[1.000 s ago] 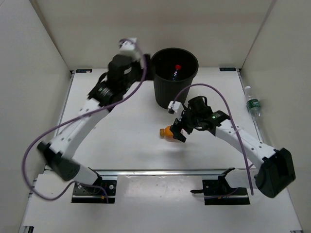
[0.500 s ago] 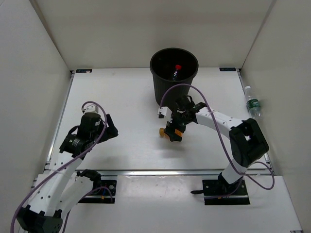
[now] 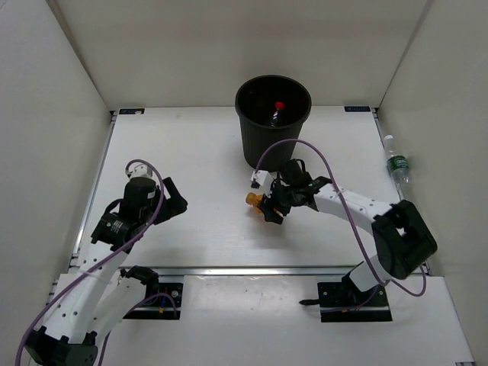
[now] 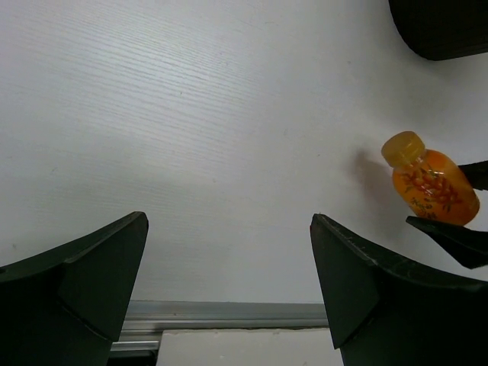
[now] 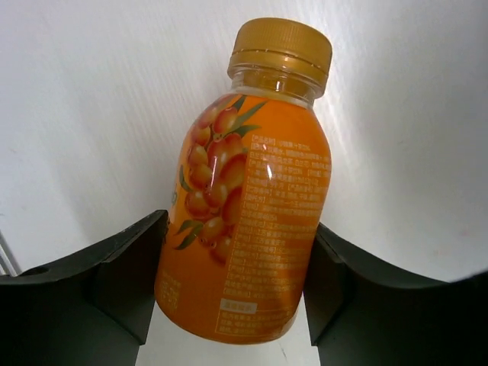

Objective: Put the plastic bottles in the bin

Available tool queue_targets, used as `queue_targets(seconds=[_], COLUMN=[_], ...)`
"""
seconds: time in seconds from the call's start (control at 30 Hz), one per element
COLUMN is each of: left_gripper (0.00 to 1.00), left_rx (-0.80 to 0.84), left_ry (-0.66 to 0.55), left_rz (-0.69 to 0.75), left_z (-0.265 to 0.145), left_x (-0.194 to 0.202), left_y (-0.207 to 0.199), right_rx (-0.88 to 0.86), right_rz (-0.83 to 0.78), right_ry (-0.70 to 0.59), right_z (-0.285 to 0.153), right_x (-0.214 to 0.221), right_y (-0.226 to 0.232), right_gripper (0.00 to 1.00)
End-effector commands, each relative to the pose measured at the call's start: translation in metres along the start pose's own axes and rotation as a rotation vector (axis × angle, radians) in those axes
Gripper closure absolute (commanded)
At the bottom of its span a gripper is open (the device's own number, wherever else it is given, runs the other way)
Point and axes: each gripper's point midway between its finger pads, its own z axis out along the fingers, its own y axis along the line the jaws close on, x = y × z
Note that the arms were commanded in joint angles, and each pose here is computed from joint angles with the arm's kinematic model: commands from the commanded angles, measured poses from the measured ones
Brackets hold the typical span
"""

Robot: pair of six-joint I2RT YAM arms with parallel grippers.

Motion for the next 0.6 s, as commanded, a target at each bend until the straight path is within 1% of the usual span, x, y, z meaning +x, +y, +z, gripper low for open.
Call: queue_targets(seconds=[0.0, 0.03, 0.07, 0.1, 0.13, 0.17, 0.2, 0.27, 0.3, 0.33, 0.4, 0.43, 0.5, 0.53, 0.57], left_gripper=[0.02, 0.01, 0.01, 0.02, 0.01, 0.01, 0.02, 0.01, 0.01, 0.01, 0.02, 0.02, 0.02, 0.01, 0.02], left_rx=[0.03, 0.024, 0.024, 0.035, 0.031, 0.041, 0.049, 0.055, 0.044, 0.037, 0.031, 0.024, 0.017, 0.005, 0.005], left_ry=[-0.003, -0.007, 0.007, 0.008, 0.017, 0.04, 0.055, 0.071, 0.066, 0.069, 0.084, 0.102, 0.121, 0.118, 0.124], left_rz=[-0.014, -0.017, -0.014, -0.016, -0.019, -0.015, -0.008, -0.011, -0.011, -0.016, -0.021, -0.018, -0.021, -0.026, -0.026], left_z=[0.004, 0.006, 0.009, 0.011, 0.015, 0.019, 0.023, 0.027, 0.029, 0.031, 0.033, 0.034, 0.035, 0.034, 0.034], left_x=[-0.003, -0.003, 0.0, 0.001, 0.001, 0.006, 0.009, 0.013, 0.013, 0.014, 0.016, 0.02, 0.025, 0.025, 0.027], left_y=[-0.007, -0.006, -0.006, -0.007, -0.007, -0.009, -0.011, -0.013, -0.011, -0.01, -0.008, -0.006, -0.005, -0.002, -0.003], right_rx=[0.094, 0.118, 0.144, 0.206, 0.249, 0.283, 0.294, 0.355, 0.38, 0.449, 0.56, 0.595, 0.646, 0.638, 0.673], right_rz=[-0.13, -0.174, -0.234, -0.261, -0.299, -0.317, -0.317, -0.288, -0.292, -0.285, -0.274, -0.254, -0.158, -0.082, -0.011], right_ry=[-0.245, -0.262, -0.326, -0.363, -0.441, -0.504, -0.56, -0.608, -0.615, -0.638, -0.66, -0.664, -0.65, -0.631, -0.642], right_z=[-0.043, -0.053, -0.07, -0.084, -0.105, -0.127, -0.143, -0.17, -0.17, -0.19, -0.213, -0.217, -0.223, -0.208, -0.221], right_x=[-0.089, -0.107, -0.135, -0.151, -0.177, -0.2, -0.221, -0.241, -0.247, -0.257, -0.272, -0.277, -0.266, -0.258, -0.256], right_y=[0.007, 0.011, 0.019, 0.015, 0.017, 0.012, 0.008, -0.018, -0.029, -0.047, -0.088, -0.106, -0.154, -0.173, -0.192], right_gripper=[0.54, 0.57, 0.6, 0.62, 0.65, 0.59, 0.58, 0.57, 0.57, 0.57, 0.52, 0.52, 0.55, 0.56, 0.58])
